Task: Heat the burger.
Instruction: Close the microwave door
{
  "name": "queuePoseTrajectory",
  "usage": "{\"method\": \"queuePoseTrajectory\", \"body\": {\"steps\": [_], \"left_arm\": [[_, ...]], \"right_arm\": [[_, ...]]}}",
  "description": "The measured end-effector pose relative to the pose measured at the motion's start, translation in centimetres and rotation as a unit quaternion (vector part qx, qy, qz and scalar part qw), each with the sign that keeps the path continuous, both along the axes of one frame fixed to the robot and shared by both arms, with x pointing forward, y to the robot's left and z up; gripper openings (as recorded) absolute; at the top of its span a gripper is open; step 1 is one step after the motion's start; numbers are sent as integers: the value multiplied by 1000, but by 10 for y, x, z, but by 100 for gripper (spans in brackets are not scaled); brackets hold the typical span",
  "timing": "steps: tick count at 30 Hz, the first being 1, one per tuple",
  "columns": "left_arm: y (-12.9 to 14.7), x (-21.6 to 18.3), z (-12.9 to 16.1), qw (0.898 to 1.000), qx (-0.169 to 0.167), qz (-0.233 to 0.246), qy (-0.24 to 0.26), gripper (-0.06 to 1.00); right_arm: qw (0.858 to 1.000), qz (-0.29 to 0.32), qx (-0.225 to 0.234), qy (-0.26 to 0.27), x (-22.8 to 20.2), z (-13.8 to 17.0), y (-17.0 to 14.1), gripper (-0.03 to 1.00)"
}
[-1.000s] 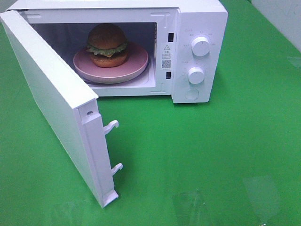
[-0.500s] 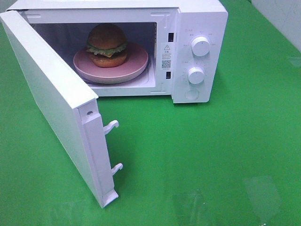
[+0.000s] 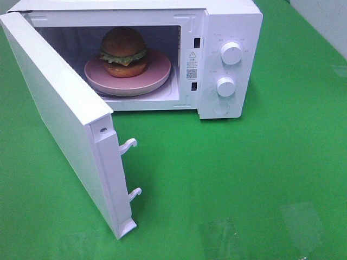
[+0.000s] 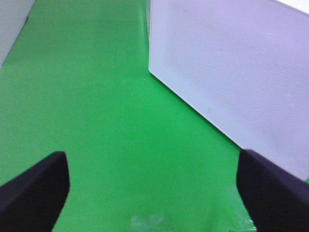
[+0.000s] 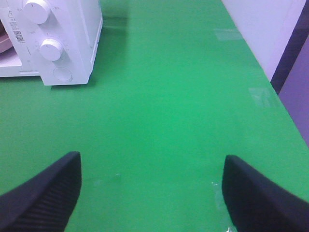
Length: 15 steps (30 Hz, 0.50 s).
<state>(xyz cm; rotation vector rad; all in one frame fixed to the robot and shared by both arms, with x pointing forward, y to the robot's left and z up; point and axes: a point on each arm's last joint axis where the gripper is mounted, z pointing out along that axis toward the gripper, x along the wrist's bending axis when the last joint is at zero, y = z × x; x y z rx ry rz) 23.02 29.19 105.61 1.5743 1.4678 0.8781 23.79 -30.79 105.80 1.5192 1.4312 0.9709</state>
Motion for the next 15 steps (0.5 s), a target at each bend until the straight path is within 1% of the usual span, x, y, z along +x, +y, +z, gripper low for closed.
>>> {"method": "queuePoseTrajectory", "body": {"steps": [7,15], "left_arm": [[0,0,0,1000,0,0,0,88],[-2,0,0,1000,-8,-6,0,88]], "right_arm": [[1000,0,0,0,0,0,0,76],[1000,0,0,0,0,0,0,76]]}}
